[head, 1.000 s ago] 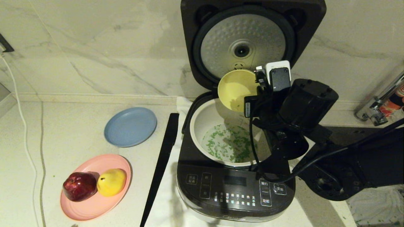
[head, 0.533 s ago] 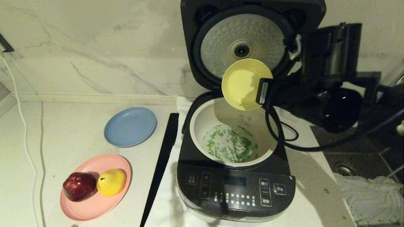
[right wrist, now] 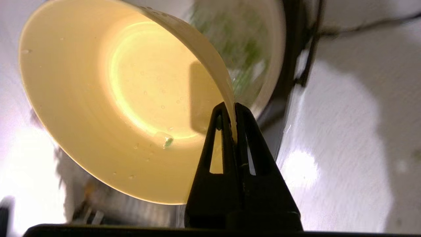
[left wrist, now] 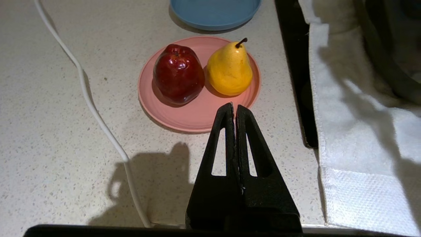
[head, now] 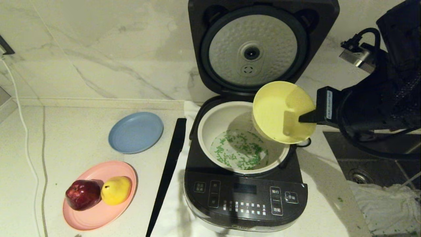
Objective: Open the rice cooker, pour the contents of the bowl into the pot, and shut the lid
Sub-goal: Place the bowl on the table
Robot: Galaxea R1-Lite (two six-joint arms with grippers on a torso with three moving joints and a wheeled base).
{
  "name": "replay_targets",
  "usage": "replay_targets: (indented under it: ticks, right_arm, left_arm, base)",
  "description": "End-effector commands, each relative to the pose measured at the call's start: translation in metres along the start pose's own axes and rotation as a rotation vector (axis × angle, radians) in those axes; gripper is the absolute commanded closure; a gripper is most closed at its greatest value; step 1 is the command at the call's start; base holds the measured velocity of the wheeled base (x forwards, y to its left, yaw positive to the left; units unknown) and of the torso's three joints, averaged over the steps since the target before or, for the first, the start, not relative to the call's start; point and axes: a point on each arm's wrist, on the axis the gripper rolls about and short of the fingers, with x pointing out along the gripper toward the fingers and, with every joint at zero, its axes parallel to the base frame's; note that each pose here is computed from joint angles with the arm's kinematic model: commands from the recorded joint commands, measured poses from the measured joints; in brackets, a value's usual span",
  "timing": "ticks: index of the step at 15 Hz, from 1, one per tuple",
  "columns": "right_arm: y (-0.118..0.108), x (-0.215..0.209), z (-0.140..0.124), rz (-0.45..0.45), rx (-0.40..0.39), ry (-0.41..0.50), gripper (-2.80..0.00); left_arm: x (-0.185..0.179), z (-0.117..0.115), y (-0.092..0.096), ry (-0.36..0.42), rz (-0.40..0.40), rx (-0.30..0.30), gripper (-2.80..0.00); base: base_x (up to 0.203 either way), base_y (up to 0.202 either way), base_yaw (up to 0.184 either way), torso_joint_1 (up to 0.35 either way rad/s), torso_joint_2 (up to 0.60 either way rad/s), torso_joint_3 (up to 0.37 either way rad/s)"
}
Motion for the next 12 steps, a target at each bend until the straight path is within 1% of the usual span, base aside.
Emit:
replay_targets:
  ticks: [1,2,4,6,8,10,11,12]
  right_arm:
    - [-0.004,-0.021,0.000,0.023,0.009,0.013,0.00]
    - [-0.006,-0.025,-0.001,0.022,0.009,0.024,0.00]
    - [-0.018,-0.036,-0.001,0.023,0.037,0.065,0.00]
    - [-0.033,-0.046,0.001,-0.012,0.075,0.073,0.00]
    - [-0.057,-0.051,0.005,-0.086,0.138,0.055,0.00]
    - [-0.086,-0.051,0.006,-0.174,0.192,0.055,0.00]
    - [-0.101,-0.049,0.002,-0.216,0.213,0.073,0.00]
    - [-0.117,-0.042,-0.006,-0.256,0.234,0.113,0.00]
  left_arm:
    - [0.000,0.000,0.000,0.001,0.000,0.001,0.00]
    - [0.000,0.000,0.000,0.001,0.001,0.001,0.00]
    - [0.000,0.000,0.000,0.001,0.000,0.001,0.00]
    - [0.000,0.000,0.000,0.001,0.000,0.001,0.00]
    - [0.000,0.000,0.000,0.001,0.000,0.001,0.00]
    - [0.000,0.000,0.000,0.001,0.000,0.001,0.00]
    - [0.000,0.000,0.000,0.001,0.000,0.001,0.00]
    - [0.000,0.000,0.000,0.001,0.000,0.001,0.00]
  base:
    - [0.000,0.000,0.000,0.000,0.00,0.000]
    - [0.000,0.000,0.000,0.000,0.00,0.000]
    - [0.000,0.000,0.000,0.000,0.00,0.000]
    - [0.000,0.000,0.000,0.000,0.00,0.000]
    - [0.000,0.000,0.000,0.000,0.00,0.000]
    - [0.000,0.000,0.000,0.000,0.00,0.000]
    - [0.000,0.000,0.000,0.000,0.00,0.000]
    - [0.000,0.000,0.000,0.000,0.00,0.000]
